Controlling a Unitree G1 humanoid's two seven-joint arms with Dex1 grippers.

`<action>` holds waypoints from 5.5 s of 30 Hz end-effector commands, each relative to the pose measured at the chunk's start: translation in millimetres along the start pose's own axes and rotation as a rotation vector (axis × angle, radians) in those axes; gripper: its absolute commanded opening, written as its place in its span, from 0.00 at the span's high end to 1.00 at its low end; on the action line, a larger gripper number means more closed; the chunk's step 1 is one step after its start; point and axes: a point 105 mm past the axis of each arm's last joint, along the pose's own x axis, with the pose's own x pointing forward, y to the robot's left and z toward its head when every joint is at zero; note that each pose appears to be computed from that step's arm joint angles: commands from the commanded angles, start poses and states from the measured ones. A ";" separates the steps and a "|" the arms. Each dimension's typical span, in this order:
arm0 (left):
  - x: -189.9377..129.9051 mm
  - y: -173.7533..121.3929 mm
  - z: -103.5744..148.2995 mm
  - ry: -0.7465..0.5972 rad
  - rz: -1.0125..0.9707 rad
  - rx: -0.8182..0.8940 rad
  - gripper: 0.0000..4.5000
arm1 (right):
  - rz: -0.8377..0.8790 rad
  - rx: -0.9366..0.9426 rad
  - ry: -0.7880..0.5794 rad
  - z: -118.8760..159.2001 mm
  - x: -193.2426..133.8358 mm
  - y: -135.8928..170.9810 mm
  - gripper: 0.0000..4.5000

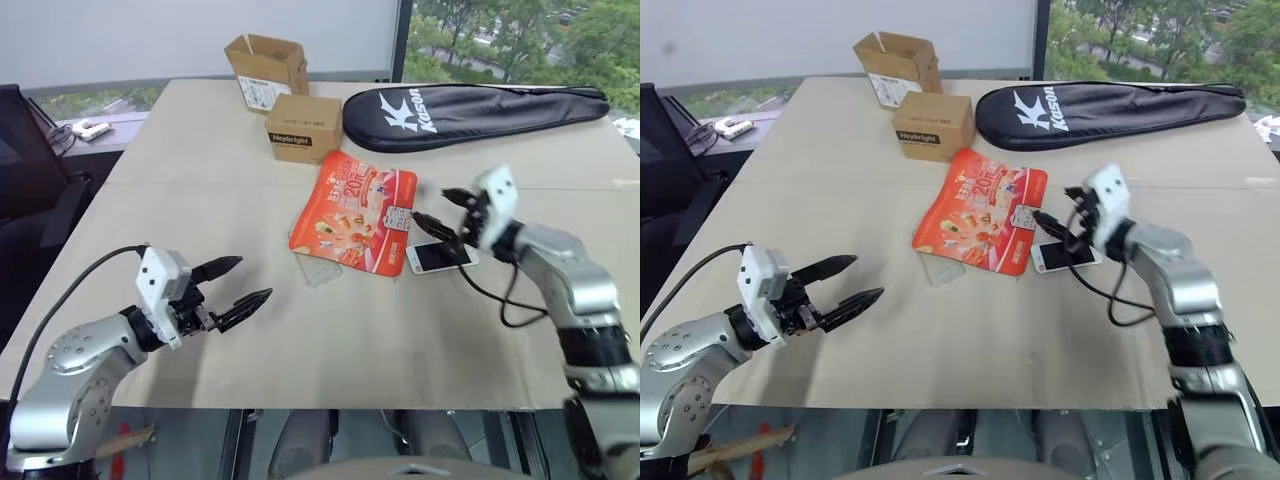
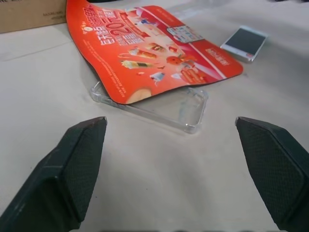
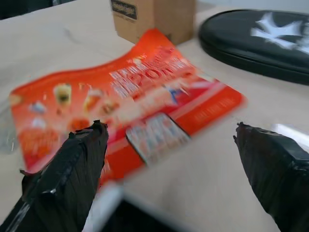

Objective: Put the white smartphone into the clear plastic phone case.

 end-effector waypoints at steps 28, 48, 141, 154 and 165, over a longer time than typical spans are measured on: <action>-7.8 -7.1 24.4 -0.028 0.060 0.093 0.00 | 0.136 -0.148 0.651 -71.9 58.5 20.4 0.99; -8.6 -5.3 19.6 -0.012 0.072 0.092 0.00 | -0.026 -0.194 0.138 18.4 94.4 5.3 0.99; 104.9 50.1 -23.0 0.515 -0.822 0.710 0.43 | 0.401 -0.087 -0.105 16.7 -117.7 97.0 0.00; 114.6 38.3 -28.8 0.513 -0.879 0.694 0.99 | 0.395 -0.099 -0.104 15.7 -113.8 93.2 0.00; 133.2 13.2 10.4 0.207 -0.856 0.562 0.99 | 0.386 -0.107 -0.121 16.5 -108.3 91.5 0.00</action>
